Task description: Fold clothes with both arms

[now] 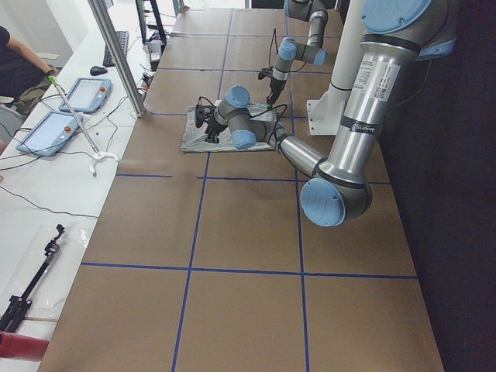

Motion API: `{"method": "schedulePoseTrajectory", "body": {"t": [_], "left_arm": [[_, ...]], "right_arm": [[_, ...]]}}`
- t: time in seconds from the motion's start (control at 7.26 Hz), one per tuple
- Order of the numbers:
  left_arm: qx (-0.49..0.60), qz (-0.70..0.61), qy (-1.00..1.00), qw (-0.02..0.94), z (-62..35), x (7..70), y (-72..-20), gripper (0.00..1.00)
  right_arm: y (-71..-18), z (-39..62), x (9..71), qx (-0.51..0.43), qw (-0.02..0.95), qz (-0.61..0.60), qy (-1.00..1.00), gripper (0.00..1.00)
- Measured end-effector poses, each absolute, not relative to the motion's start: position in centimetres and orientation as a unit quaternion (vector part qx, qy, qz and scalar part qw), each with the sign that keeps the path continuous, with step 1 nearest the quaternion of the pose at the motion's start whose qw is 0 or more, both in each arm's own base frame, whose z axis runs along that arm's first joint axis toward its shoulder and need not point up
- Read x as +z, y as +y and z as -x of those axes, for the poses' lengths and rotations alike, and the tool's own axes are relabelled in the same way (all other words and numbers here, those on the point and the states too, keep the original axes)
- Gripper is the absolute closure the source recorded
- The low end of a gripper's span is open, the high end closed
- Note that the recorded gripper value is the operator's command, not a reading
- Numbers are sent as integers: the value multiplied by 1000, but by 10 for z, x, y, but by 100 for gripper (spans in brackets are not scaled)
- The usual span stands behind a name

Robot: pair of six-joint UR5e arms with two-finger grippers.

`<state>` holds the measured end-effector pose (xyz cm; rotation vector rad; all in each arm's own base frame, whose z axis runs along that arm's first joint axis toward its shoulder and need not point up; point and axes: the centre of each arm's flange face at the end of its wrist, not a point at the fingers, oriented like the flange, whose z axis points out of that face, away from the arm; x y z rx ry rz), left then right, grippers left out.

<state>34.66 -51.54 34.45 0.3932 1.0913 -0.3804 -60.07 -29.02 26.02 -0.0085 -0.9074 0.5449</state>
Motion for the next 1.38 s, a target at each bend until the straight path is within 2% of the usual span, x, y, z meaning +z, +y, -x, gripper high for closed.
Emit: {"method": "schedulePoseTrajectory", "body": {"t": [0.83, 1.1, 1.38], "left_arm": [[-198, -167, 529, 808, -345, 323, -498, 56], [-222, -119, 547, 799, -368, 297, -453, 53], [-249, -62, 552, 793, -417, 294, -375, 50]], "right_arm": [[-285, 581, 247, 257, 860, 2, -440, 100], [-268, 572, 243, 250, 860, 5, -445, 100], [-252, 560, 243, 243, 859, 8, -451, 100]]}}
